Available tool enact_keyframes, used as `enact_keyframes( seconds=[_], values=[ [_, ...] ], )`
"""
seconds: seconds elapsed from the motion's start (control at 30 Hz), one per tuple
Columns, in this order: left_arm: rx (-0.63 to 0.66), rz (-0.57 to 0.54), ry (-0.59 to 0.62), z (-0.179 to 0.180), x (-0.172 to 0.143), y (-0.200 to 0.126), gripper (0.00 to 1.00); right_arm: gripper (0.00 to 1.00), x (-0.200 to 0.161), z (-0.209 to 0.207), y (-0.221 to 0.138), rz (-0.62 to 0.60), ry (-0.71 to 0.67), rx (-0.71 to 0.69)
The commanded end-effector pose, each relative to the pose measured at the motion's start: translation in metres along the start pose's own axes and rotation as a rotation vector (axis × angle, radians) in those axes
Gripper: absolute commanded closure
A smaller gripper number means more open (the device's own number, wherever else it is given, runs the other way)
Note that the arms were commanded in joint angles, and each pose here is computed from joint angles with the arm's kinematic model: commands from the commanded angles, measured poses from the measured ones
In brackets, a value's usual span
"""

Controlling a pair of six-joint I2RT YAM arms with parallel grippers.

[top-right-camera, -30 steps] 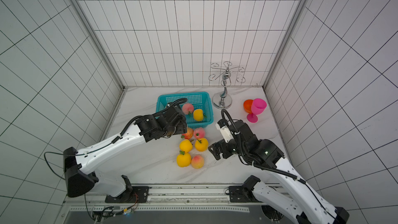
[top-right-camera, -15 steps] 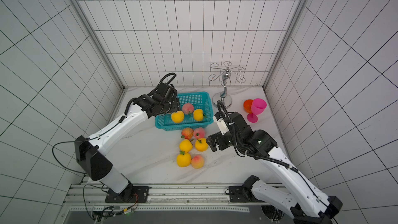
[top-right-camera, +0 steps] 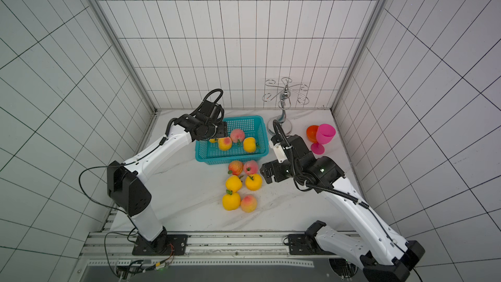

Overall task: Put the peaches into the basket
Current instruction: Place the peach in the basket, then pick up the peach from the center of the board.

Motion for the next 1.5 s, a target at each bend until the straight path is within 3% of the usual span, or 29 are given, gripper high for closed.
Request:
enact_keyframes(
  seconds=[0.0,0.23,0.73,0.97,1.47],
  values=[
    [-0.054,0.023,-0.009,-0.010,-0.001,-0.001,0.23,0.01,0.001,-0.005,-0.006,-0.001,0.016,-0.021],
    [-0.080,0.083,-0.061,-0.011,-0.029,-0.012,0.20,0.01,-0.011,-0.011,-0.005,0.032,0.035,-0.039],
    [-0.030,0.112,-0.116,-0.014,-0.118,-0.085,0.10,0.01,-0.052,-0.007,-0.003,0.108,0.116,0.027],
    [-0.028,0.144,-0.113,-0.003,-0.154,-0.099,0.08,0.01,-0.067,-0.002,-0.001,0.127,0.152,0.026],
    [-0.192,0.230,-0.049,0.012,-0.203,-0.118,0.08,0.01,-0.097,0.040,0.059,0.188,0.250,0.040]
  ],
)
Point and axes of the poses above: each gripper's point midway between its finger pads, its own y axis out along the fingers, its own z axis along the line the jaws close on, x = y × z, the point moved 1 cm from there along -y, back along the fingers, and after that the axes turned 2 degrees about y, right-handed, at the moved point
